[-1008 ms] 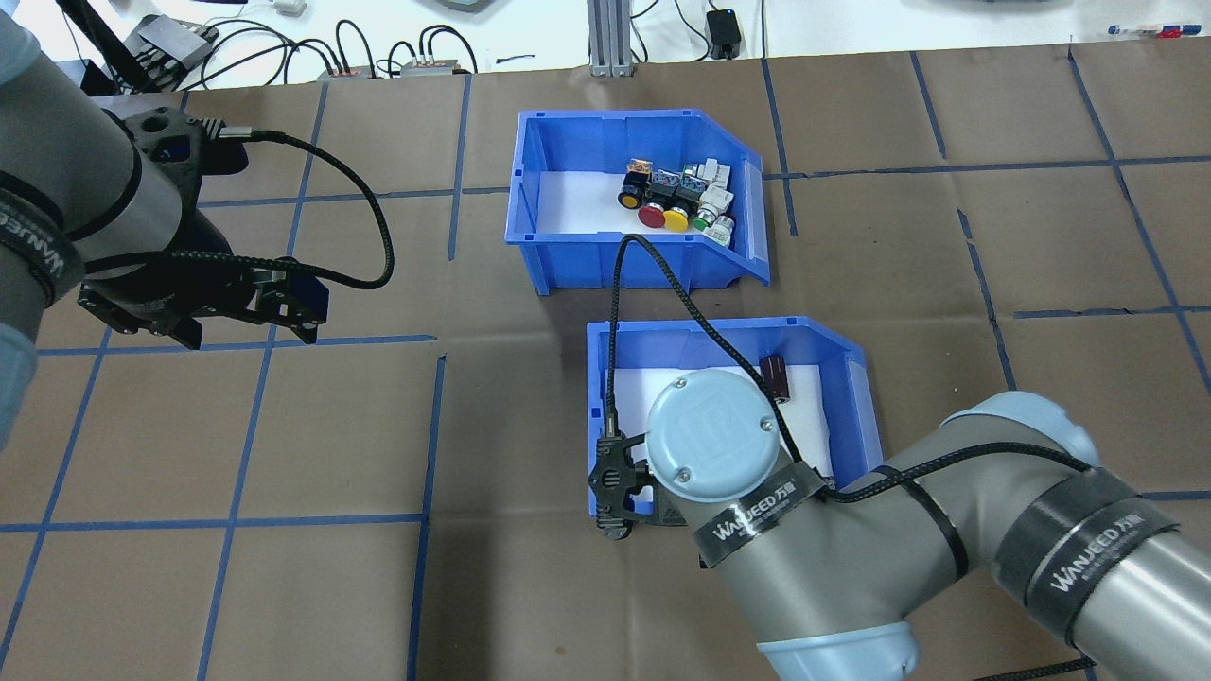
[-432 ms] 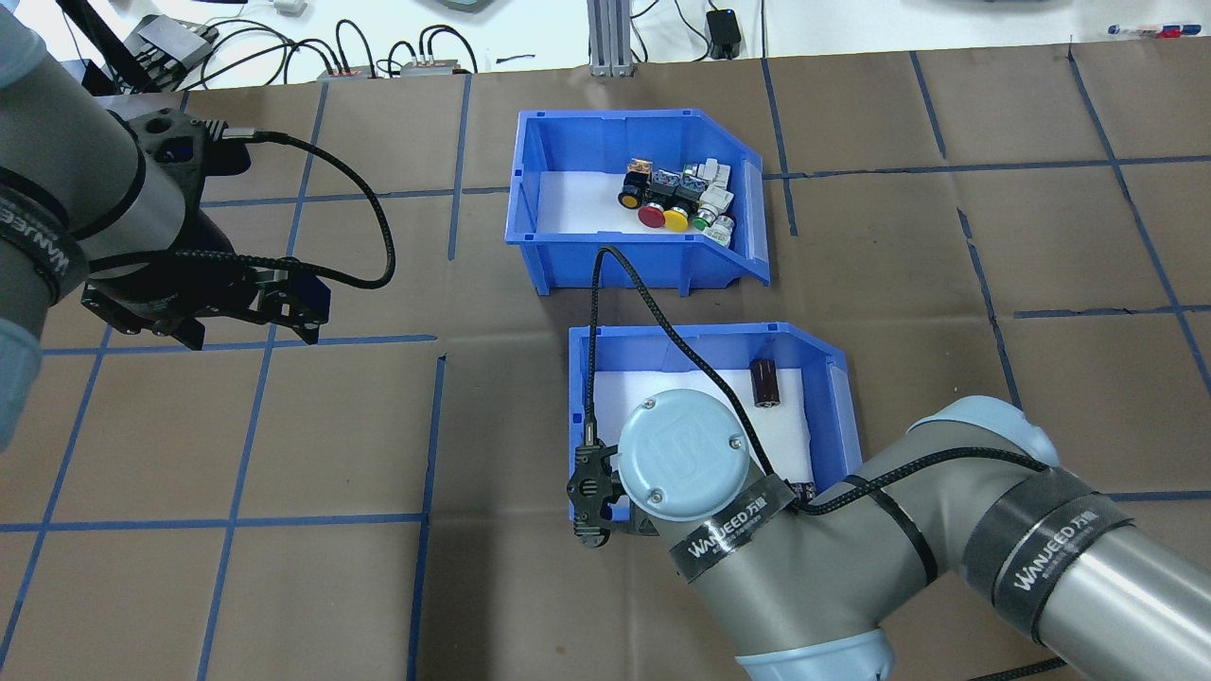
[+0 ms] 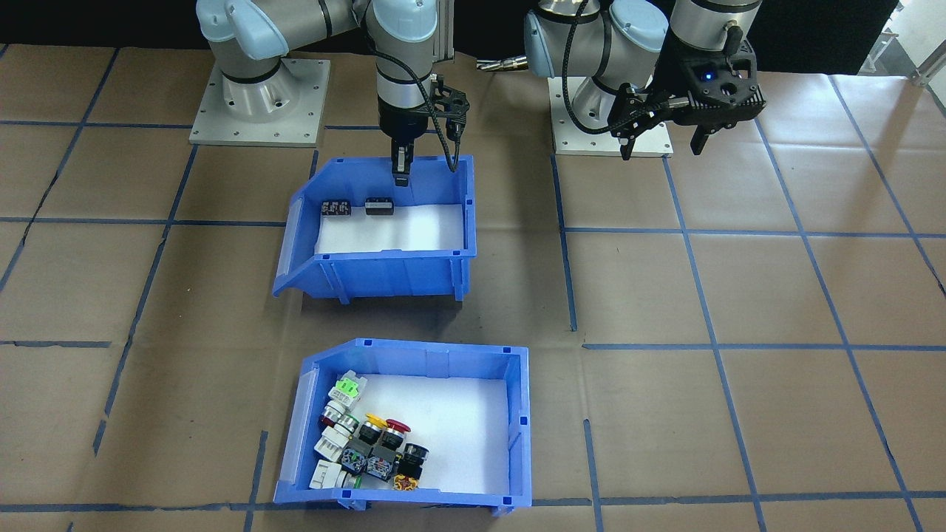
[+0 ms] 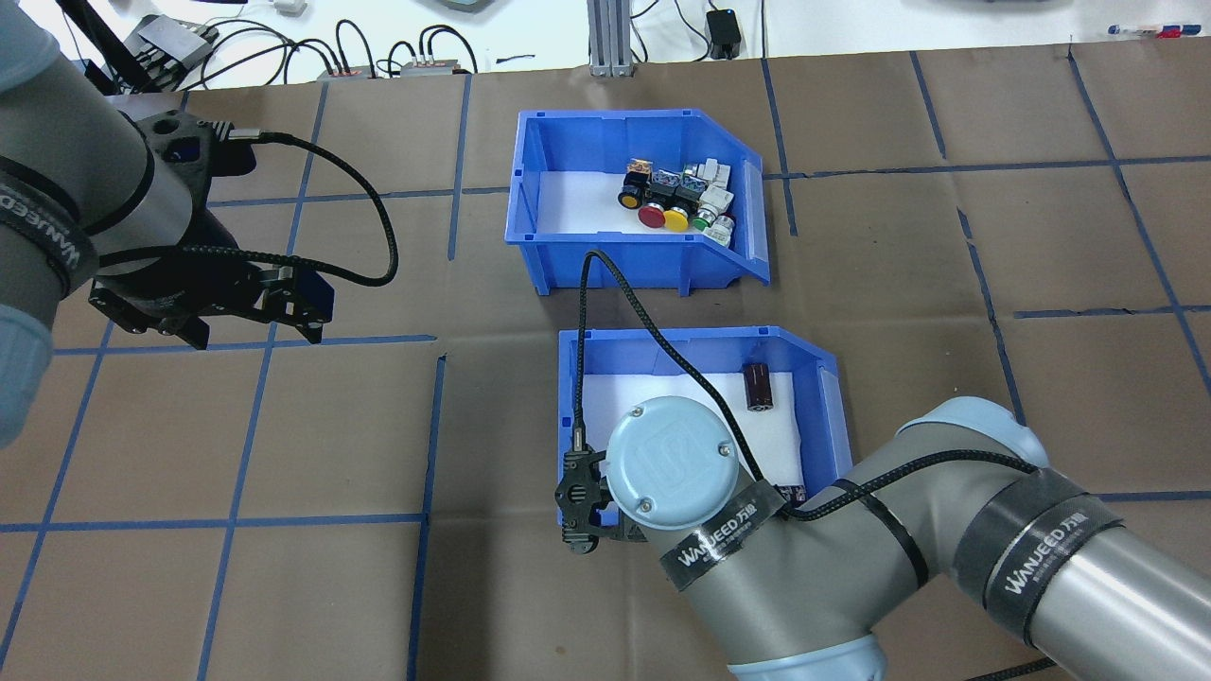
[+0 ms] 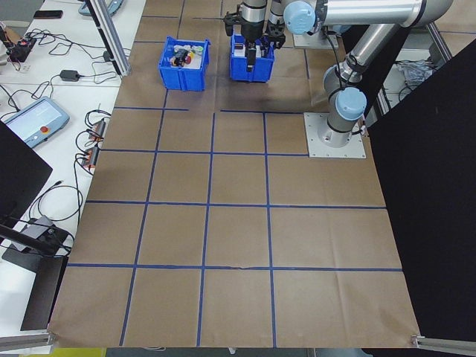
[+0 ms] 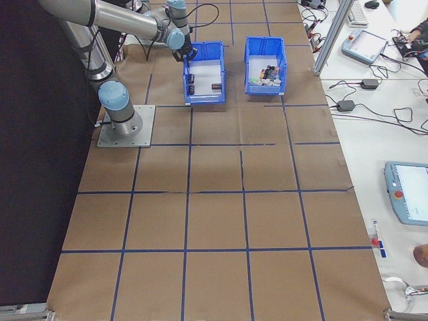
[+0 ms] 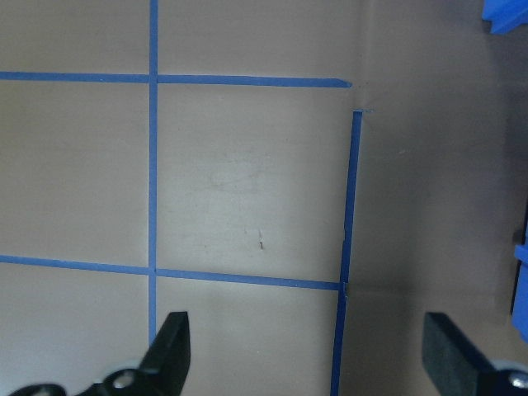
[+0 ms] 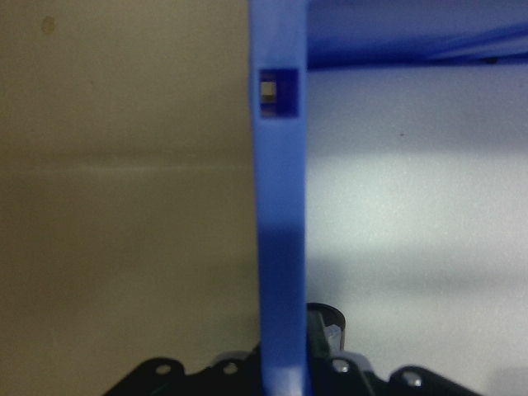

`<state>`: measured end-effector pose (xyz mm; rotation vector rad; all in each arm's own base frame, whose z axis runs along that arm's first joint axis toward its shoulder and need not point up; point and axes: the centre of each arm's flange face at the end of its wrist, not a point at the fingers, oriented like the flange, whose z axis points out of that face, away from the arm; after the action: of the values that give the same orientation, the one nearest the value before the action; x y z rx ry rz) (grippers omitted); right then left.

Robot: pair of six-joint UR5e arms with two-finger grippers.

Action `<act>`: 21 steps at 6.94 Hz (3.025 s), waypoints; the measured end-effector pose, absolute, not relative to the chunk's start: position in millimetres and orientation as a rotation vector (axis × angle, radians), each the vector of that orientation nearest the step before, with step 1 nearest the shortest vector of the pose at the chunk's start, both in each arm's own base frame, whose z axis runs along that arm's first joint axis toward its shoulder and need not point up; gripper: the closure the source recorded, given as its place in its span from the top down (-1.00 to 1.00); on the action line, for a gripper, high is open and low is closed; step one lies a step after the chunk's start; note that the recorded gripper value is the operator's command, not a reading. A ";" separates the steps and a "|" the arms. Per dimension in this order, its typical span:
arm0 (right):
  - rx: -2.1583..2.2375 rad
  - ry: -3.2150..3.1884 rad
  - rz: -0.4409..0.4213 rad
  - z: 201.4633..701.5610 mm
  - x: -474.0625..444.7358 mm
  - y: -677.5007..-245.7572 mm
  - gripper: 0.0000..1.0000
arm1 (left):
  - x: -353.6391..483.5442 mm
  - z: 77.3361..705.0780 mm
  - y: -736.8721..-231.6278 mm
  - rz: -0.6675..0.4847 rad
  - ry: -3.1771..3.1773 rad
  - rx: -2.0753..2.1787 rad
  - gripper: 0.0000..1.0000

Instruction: Place button box in front

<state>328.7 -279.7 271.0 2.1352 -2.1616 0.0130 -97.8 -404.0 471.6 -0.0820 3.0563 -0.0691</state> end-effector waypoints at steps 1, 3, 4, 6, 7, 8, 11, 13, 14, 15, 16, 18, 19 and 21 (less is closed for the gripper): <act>2.135 -2.164 0.010 270.5 331.4 -283.0 0.88 | -97.7 472.0 -403.8 -0.070 3.055 -0.082 1.00; 2.138 -2.167 0.005 268.6 333.6 -285.6 1.00 | -97.7 472.0 -404.0 -0.071 3.055 -0.082 1.00; 2.135 -2.168 0.010 271.2 333.6 -286.6 1.00 | -97.7 472.1 -404.1 -0.071 3.055 -0.082 1.00; 2.117 -2.176 0.036 290.3 332.3 -293.3 1.00 | -97.5 473.1 -404.4 -0.075 3.054 -0.083 1.00; 2.096 -2.193 0.044 309.8 326.7 -298.3 1.00 | -97.3 473.8 -404.3 -0.077 3.054 -0.083 1.00; 2.061 -2.222 0.057 329.9 316.5 -303.6 1.00 | -96.9 474.1 -404.3 -0.078 3.054 -0.083 1.00; 1.743 -2.473 0.141 383.0 248.0 -349.8 1.00 | -96.3 473.2 -403.7 -0.074 3.053 -0.083 1.00; 1.335 -2.753 0.213 425.2 196.8 -393.7 1.00 | -96.3 473.0 -403.5 -0.074 3.053 -0.084 1.00; 1.061 -2.888 0.254 441.8 168.3 -414.7 1.00 | -96.3 472.8 -403.4 -0.073 3.053 -0.083 1.00; 0.758 -2.999 0.279 451.0 144.9 -432.8 1.00 | -96.4 472.7 -403.4 -0.073 3.053 -0.084 1.00; 0.487 -3.077 0.294 457.2 134.0 -448.9 1.00 | -96.3 472.6 -403.4 -0.073 3.054 -0.085 1.00; 0.100 -3.160 0.200 465.8 128.8 -476.5 1.00 | -95.9 472.4 -403.6 -0.072 3.054 -0.086 1.00; 0.010 -3.169 0.126 469.2 128.1 -483.1 1.00 | -95.4 472.3 -403.8 -0.071 3.054 -0.085 1.00; -0.072 -3.168 0.048 468.1 127.1 -486.4 1.00 | -94.7 472.5 -403.8 -0.071 3.053 -0.078 1.00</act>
<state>127.1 -486.4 468.1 -0.0718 -3.1685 0.0479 -94.7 -403.8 472.5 -0.0782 3.0529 -0.0712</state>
